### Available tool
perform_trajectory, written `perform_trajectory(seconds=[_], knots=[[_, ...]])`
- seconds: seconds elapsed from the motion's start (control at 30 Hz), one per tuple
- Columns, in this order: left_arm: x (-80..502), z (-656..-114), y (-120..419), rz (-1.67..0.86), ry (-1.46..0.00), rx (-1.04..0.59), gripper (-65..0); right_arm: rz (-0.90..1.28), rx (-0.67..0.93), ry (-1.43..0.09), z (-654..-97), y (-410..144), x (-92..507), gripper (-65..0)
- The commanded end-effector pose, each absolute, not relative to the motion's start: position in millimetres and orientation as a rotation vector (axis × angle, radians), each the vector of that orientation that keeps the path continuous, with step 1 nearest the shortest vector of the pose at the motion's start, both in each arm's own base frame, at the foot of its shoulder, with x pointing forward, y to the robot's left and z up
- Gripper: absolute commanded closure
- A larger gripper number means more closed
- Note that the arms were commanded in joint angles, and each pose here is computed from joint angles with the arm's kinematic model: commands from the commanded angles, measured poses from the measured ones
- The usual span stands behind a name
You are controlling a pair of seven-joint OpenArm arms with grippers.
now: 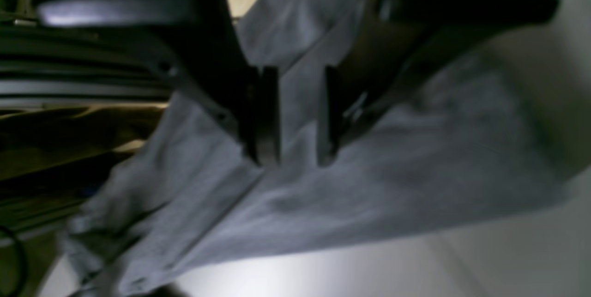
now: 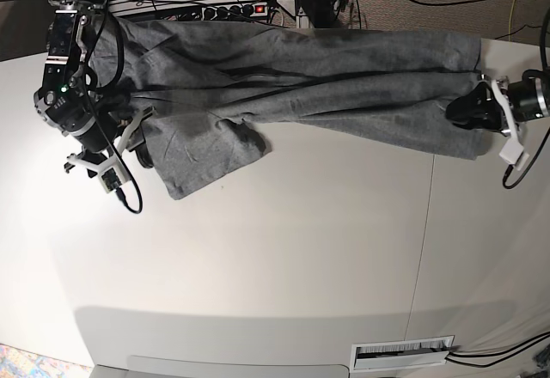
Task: Fold the T-shirt properly
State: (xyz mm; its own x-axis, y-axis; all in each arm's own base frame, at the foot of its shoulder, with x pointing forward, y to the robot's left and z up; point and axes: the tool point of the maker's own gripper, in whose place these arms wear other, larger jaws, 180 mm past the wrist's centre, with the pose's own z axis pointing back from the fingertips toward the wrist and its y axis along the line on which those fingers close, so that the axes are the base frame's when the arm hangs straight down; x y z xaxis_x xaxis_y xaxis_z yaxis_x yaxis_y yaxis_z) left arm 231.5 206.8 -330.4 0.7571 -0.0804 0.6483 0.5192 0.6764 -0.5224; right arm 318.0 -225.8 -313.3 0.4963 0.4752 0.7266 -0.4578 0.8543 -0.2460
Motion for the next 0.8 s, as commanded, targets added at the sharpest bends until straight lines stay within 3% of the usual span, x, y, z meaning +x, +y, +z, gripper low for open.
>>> perform_trajectory(seconds=[0.0,0.43,0.77], knots=[[237.7,-319.0,202.5,-0.383,-0.676,-0.774,-16.0,0.562,-0.03,-0.937,-300.4,-230.0,328.8,-27.4],[221.5,-358.8,170.5,-0.393,-0.645,-0.752,-16.0,0.397,0.093,-0.916,-323.1,-251.1,388.1,-27.4],[213.1,-373.1,164.0,-0.402,-0.621,-0.729,-16.0,0.482,0.162,-0.737,-371.7,-217.8,395.8,-27.4]])
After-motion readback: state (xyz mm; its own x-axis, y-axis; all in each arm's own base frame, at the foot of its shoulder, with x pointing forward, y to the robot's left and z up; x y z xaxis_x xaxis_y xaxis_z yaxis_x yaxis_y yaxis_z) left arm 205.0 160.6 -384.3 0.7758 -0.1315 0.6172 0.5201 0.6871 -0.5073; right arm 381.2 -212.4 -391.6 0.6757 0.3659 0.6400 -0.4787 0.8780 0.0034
